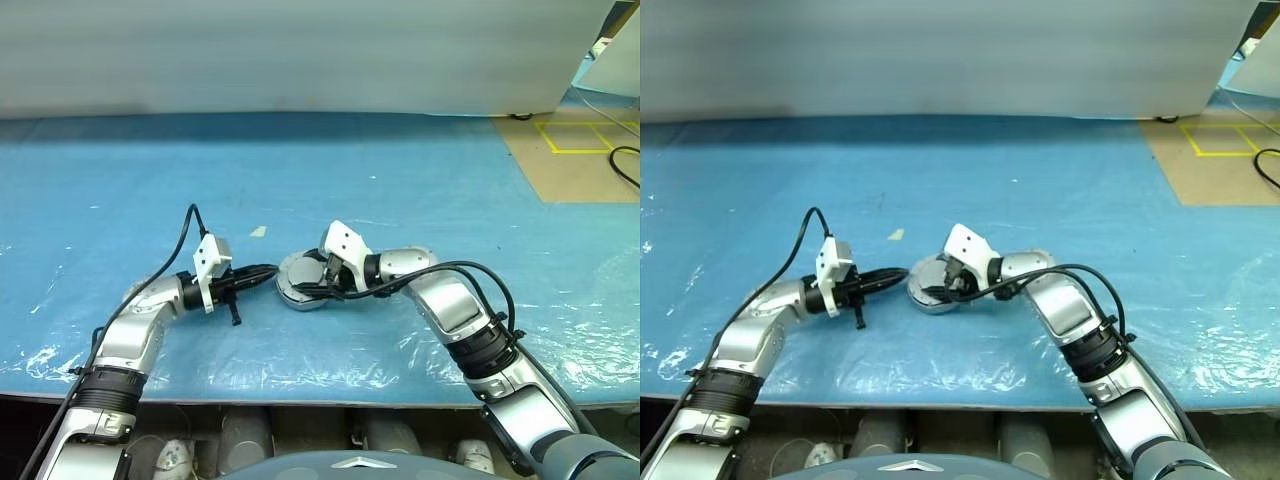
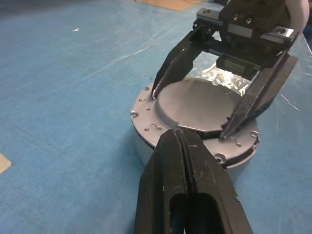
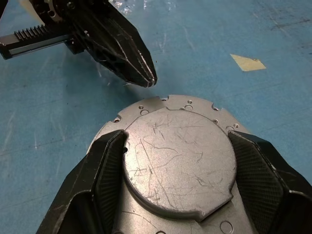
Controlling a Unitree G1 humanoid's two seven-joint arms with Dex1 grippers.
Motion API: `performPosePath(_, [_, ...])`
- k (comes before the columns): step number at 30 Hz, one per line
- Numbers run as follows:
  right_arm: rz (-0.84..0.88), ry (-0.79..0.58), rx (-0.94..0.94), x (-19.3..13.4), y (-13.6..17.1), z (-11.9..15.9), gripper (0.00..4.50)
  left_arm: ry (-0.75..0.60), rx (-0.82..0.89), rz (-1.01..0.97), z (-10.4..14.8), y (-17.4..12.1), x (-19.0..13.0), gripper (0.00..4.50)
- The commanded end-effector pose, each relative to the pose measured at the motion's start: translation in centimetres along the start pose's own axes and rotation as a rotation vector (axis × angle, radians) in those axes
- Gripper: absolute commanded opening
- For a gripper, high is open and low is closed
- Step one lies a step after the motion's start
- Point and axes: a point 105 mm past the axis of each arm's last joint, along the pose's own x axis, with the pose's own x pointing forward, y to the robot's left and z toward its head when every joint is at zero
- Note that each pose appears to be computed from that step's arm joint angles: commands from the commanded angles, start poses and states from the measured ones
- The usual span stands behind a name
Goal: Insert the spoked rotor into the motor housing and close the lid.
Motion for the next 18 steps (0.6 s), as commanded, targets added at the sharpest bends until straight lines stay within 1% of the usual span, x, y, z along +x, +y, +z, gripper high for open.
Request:
performPosePath(1, [-0.05,0.047,0.008,0.2,-0.5,-1.5,3.0,-0.036,0.049,-0.01,0.9,-0.4,-1.1,0.0])
performPosePath(4, [-0.075,0.023,0.013,0.2,-0.8,-1.1,3.0,-0.025,0.052,0.002,0.5,-0.5,-1.8,0.0])
performPosePath(8, [-0.04,-0.019,0.057,0.7,-0.3,0.2,3.0,-0.018,0.053,0.03,0.2,-0.1,-2.3,0.0])
performPosePath(14, [-0.002,-0.012,0.057,0.9,0.6,0.7,3.0,-0.038,0.054,0.042,0.4,-0.1,-2.4,0.0])
performPosePath(18, [0.01,-0.042,0.074,0.7,0.7,1.9,3.0,-0.028,0.047,0.052,0.1,0.0,-2.7,0.0])
